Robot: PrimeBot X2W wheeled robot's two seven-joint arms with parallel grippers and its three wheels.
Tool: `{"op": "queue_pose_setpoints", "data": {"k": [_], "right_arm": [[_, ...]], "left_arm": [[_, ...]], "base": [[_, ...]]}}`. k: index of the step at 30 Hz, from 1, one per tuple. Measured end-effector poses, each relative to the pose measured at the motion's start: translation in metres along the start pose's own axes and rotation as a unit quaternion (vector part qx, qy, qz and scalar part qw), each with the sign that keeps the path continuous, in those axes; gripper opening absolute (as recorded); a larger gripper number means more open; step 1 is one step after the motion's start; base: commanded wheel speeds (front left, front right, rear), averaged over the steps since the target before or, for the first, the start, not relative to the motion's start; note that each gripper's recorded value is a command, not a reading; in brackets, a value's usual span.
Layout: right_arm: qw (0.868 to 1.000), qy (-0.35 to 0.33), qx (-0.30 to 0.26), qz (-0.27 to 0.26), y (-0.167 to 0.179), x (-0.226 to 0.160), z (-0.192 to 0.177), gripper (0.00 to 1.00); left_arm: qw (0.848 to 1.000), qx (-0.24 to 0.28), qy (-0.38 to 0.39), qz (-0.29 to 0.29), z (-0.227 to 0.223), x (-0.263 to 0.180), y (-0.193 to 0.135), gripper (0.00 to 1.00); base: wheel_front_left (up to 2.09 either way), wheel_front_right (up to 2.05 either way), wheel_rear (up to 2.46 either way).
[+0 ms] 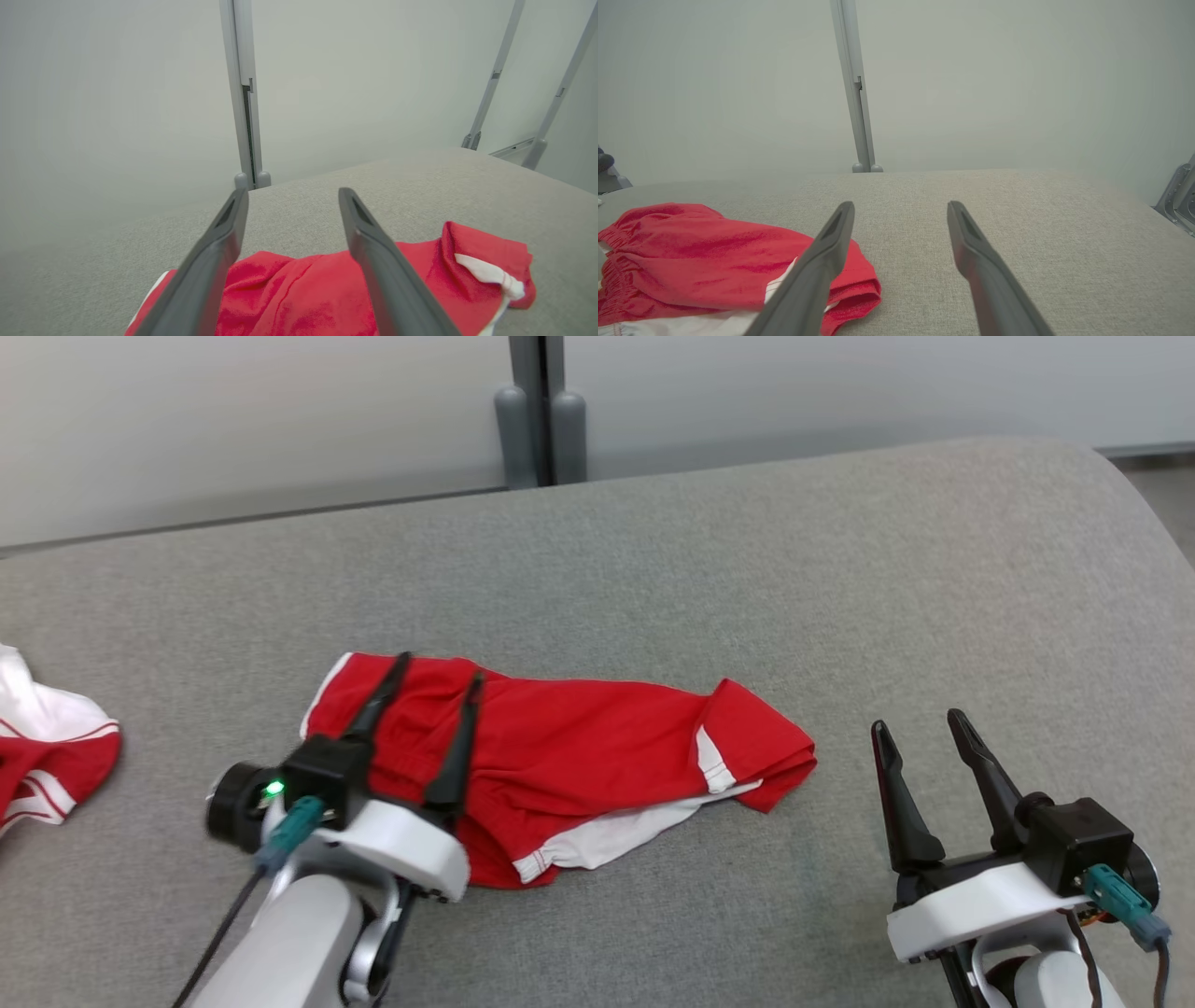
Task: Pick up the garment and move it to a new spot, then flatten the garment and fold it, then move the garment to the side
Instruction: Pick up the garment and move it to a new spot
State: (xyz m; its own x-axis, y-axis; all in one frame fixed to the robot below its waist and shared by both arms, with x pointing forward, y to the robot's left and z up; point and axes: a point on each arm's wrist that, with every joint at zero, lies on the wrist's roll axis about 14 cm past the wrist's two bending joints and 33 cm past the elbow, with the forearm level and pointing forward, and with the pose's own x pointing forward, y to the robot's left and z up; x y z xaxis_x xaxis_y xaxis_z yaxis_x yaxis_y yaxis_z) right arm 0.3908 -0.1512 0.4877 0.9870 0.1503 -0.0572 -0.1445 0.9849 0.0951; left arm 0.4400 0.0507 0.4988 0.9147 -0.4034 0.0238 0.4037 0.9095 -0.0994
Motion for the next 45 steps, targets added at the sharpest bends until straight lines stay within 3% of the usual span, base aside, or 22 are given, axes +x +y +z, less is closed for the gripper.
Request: {"op": "queue_pose_setpoints", "data": {"k": [8,14,24,45], "right_arm": [[1.000,-0.007,-0.006,0.022,0.016,-0.004,0.010,1.00],[0.999,-0.010,-0.011,0.029,0.022,-0.013,0.016,1.00],[0.999,-0.017,-0.015,0.027,0.023,-0.031,0.026,1.00],[1.000,-0.013,-0.011,0.020,0.020,-0.045,0.024,1.00]], "left_arm": [[0.990,0.006,-0.029,0.138,0.022,-0.048,0.077,1.00],[0.981,0.001,-0.030,0.191,0.023,-0.090,0.109,1.00],[0.983,0.000,-0.006,0.184,0.006,-0.124,0.100,1.00],[0.984,0.012,-0.006,0.177,0.006,-0.132,0.090,1.00]], "base": [[0.00,0.00,0.00],[0.00,0.00,0.00],[0.00,0.00,0.00],[0.00,0.00,0.00]]}}
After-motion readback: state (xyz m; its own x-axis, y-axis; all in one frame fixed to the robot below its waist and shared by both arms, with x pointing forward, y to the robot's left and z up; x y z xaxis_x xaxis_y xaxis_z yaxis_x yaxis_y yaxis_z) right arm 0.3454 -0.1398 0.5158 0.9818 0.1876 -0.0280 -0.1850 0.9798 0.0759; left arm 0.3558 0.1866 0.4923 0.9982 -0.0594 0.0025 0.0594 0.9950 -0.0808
